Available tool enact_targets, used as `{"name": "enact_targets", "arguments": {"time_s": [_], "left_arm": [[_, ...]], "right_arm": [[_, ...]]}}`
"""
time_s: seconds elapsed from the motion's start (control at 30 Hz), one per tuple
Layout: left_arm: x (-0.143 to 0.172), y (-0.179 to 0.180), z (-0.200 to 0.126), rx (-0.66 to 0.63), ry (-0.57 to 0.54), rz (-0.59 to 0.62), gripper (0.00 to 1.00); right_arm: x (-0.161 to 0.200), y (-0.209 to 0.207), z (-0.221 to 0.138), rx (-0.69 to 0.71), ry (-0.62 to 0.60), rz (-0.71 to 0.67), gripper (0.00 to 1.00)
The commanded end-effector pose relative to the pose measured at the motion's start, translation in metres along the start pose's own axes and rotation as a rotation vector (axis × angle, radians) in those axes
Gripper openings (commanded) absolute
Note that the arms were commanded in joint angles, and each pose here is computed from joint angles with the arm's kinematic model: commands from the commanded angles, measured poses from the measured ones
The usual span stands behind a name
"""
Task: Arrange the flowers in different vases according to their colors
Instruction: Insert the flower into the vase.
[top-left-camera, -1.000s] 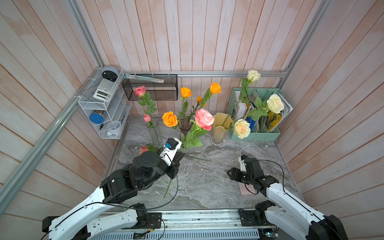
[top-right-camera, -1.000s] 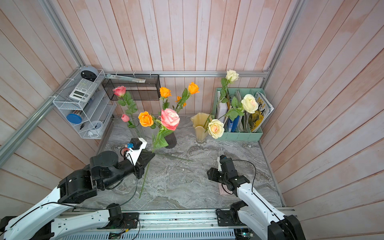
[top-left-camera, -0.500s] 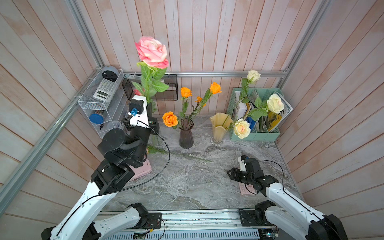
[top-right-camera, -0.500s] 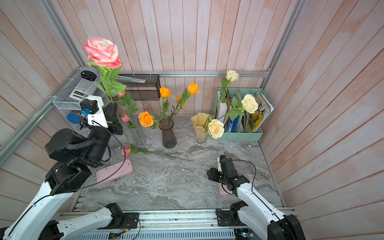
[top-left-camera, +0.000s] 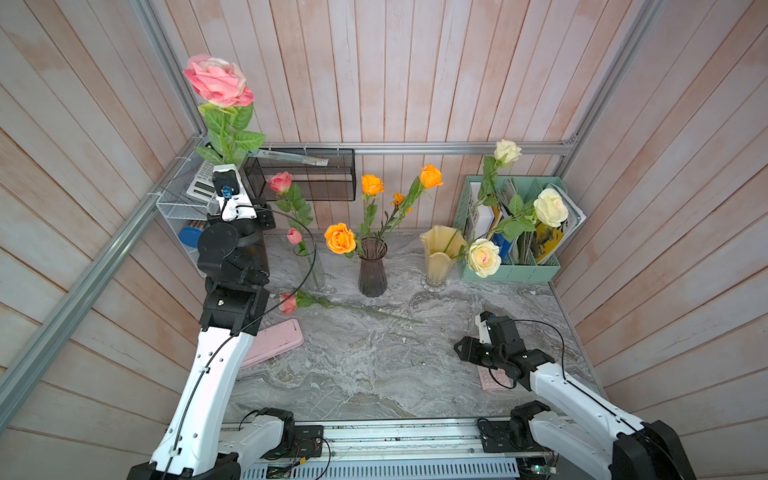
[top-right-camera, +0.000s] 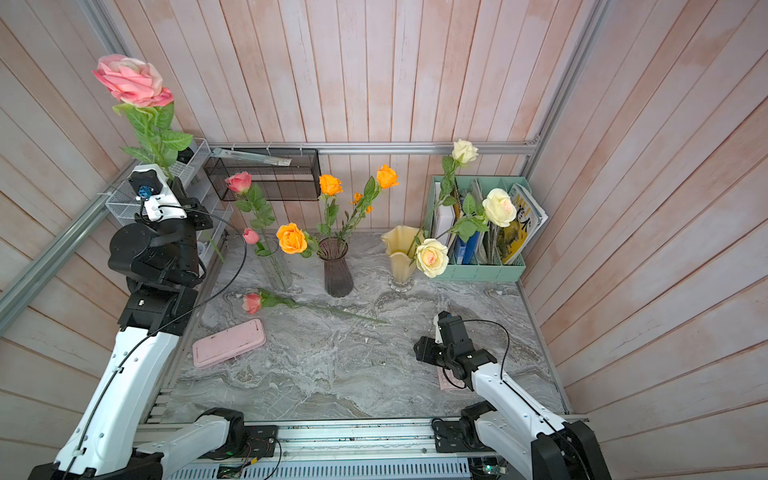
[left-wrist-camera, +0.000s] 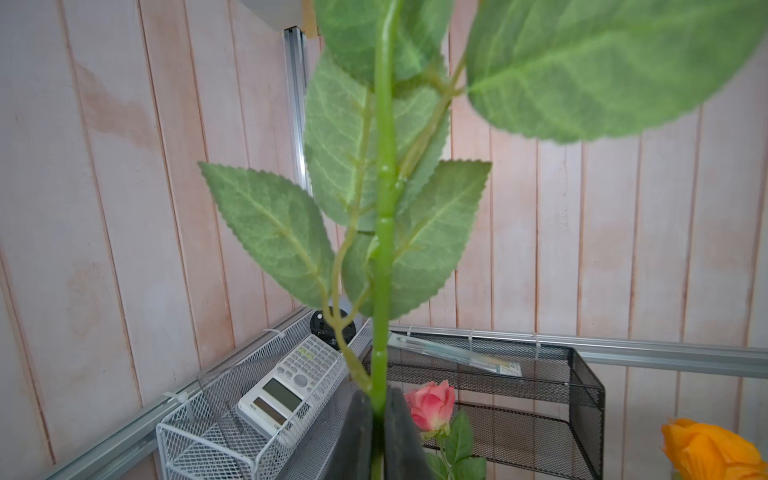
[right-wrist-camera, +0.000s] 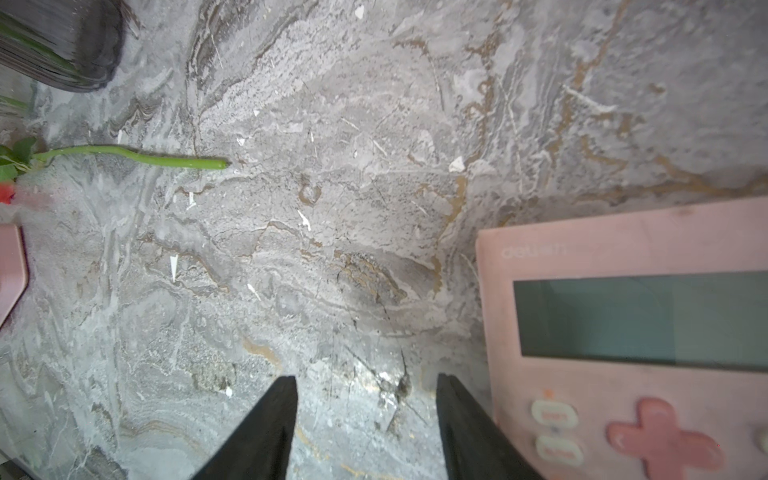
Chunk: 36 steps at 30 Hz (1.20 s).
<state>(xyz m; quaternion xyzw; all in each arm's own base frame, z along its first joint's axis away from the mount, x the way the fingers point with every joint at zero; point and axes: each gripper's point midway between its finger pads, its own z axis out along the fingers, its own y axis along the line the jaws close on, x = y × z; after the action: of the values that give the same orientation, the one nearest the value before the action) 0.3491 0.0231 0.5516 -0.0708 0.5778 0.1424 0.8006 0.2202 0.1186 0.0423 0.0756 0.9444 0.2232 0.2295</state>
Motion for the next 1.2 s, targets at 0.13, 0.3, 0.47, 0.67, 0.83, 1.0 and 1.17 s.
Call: {"name": "enact_targets", "arguments": {"time_s": [0.13, 0.3, 0.47, 0.67, 0.83, 1.0, 1.17], "left_arm": [[0.004, 0.009, 0.020, 0.008, -0.114, -0.201, 0.00], [0.019, 0.005, 0.031, 0.007, -0.115, -0.226, 0.00], [0.034, 0.000, 0.041, 0.017, -0.108, -0.258, 0.00], [0.057, -0.004, 0.052, 0.007, -0.088, -0.270, 0.00], [0.080, -0.009, 0.058, 0.009, -0.061, -0.282, 0.00], [0.106, -0.015, 0.059, 0.014, -0.027, -0.285, 0.00], [0.136, -0.022, 0.052, 0.039, 0.009, -0.295, 0.00]], "right_arm": [[-0.013, 0.006, 0.003, 0.004, -0.003, -0.015, 0.60], [-0.013, 0.005, 0.009, 0.015, 0.018, -0.013, 0.60], [-0.013, 0.007, 0.010, 0.012, 0.032, -0.019, 0.60], [-0.013, 0.010, 0.010, -0.003, 0.031, -0.014, 0.60], [-0.014, 0.009, 0.011, 0.003, 0.033, -0.015, 0.60], [-0.015, 0.011, 0.010, -0.004, 0.030, -0.015, 0.60], [-0.023, 0.018, 0.011, -0.020, 0.026, -0.021, 0.60]]}}
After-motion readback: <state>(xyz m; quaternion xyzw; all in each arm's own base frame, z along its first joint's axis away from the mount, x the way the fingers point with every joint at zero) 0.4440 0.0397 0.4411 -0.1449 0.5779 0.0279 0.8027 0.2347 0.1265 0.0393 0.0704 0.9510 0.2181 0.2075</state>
